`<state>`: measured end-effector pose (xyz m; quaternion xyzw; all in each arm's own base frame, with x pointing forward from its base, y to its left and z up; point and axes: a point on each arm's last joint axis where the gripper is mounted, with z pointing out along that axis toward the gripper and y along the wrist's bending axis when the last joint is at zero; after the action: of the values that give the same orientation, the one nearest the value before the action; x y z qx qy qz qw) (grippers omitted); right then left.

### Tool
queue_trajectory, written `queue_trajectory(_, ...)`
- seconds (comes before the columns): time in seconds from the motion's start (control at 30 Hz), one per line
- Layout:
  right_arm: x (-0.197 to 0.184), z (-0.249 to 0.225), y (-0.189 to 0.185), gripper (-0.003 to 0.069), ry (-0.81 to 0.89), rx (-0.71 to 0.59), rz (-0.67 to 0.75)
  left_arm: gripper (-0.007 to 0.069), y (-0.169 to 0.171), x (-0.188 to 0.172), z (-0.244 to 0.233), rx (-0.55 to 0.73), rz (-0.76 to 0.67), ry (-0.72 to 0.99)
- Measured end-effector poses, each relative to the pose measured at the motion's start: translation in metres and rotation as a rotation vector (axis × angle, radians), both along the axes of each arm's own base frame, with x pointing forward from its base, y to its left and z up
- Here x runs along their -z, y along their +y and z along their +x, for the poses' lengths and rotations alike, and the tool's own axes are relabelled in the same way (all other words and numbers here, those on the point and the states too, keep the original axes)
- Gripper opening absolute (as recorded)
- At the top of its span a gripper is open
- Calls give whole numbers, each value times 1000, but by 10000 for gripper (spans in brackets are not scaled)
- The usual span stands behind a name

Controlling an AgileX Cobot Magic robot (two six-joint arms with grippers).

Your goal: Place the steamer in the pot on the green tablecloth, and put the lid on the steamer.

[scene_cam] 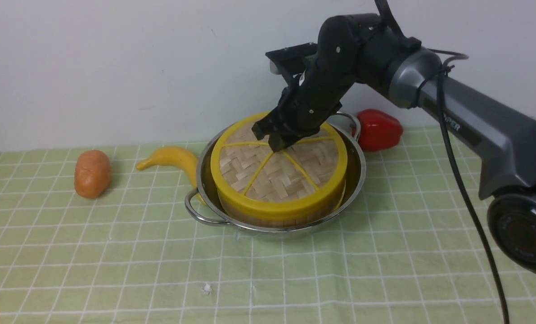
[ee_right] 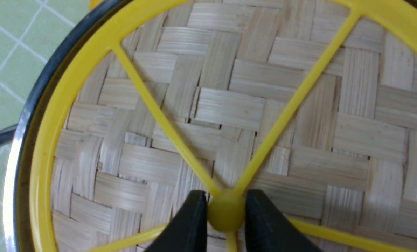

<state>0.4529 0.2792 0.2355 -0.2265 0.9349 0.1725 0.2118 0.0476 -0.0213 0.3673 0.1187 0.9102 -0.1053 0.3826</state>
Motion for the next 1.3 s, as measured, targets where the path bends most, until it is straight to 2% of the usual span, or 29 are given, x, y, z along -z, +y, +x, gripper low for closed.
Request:
queue_trajectory(0.07,-4,-2,1,285,9,-2,21,6,0,0,0,0,0,0)
queue_trajectory(0.1,-4,-2,1,293,11,-2,23,7,0,0,0,0,0,0)
queue_trajectory(0.13,-13,-5,1,353,11,-5,40,12,0,0,0,-1,2,0)
queue_trajectory(0.23,-48,-16,-3,449,-26,-11,84,12,1,0,0,-5,9,-3)
queue_trajectory(0.27,-52,-17,-4,454,-32,-11,87,12,1,0,0,-5,9,-3)
queue_trajectory(0.3,-81,-26,-10,486,-82,-12,114,12,1,0,1,-8,14,-7)
queue_trajectory(0.4,-151,-50,-34,517,-226,5,157,22,2,-3,4,-18,21,-57)
queue_trajectory(0.43,-179,-62,-48,515,-287,26,168,23,3,-5,6,-24,20,-93)
queue_trajectory(0.47,-178,-61,-49,514,-287,30,164,23,3,-5,6,-24,20,-93)
queue_trajectory(0.53,-234,-93,-91,468,-417,87,167,33,5,-10,10,-42,36,-165)
queue_trajectory(0.57,-237,-96,-93,456,-424,88,167,33,5,-10,11,-42,35,-169)
queue_trajectory(0.6,-256,-115,-115,421,-471,122,153,36,6,-12,12,-50,43,-198)
queue_trajectory(0.67,-268,-134,-131,361,-501,147,134,42,7,-14,13,-55,50,-219)
queue_trajectory(0.7,-279,-168,-154,258,-525,172,110,49,7,-16,15,-58,57,-247)
queue_trajectory(0.73,-279,-171,-156,246,-526,175,107,50,7,-16,15,-58,57,-247)
queue_trajectory(0.77,-276,-203,-172,147,-520,183,83,57,7,-17,16,-60,58,-268)
queue_trajectory(0.8,-276,-203,-172,136,-520,183,83,57,7,-17,16,-60,57,-269)
queue_trajectory(0.83,-259,-235,-186,51,-492,184,63,66,7,-18,16,-61,57,-274)
queue_trajectory(0.9,-239,-256,-194,-5,-496,188,71,74,7,-18,16,-61,57,-274)
queue_trajectory(0.93,-233,-260,-195,-7,-499,190,74,75,7,-18,16,-60,56,-274)
queue_trajectory(1.07,-149,-298,-210,-16,-533,232,146,86,6,-18,16,-56,41,-270)
queue_trajectory(1.2,-101,-311,-217,-16,-537,268,171,97,6,-18,16,-55,40,-269)
queue_trajectory(1.3,-87,-322,-220,-13,-539,281,195,99,6,-18,16,-55,40,-269)
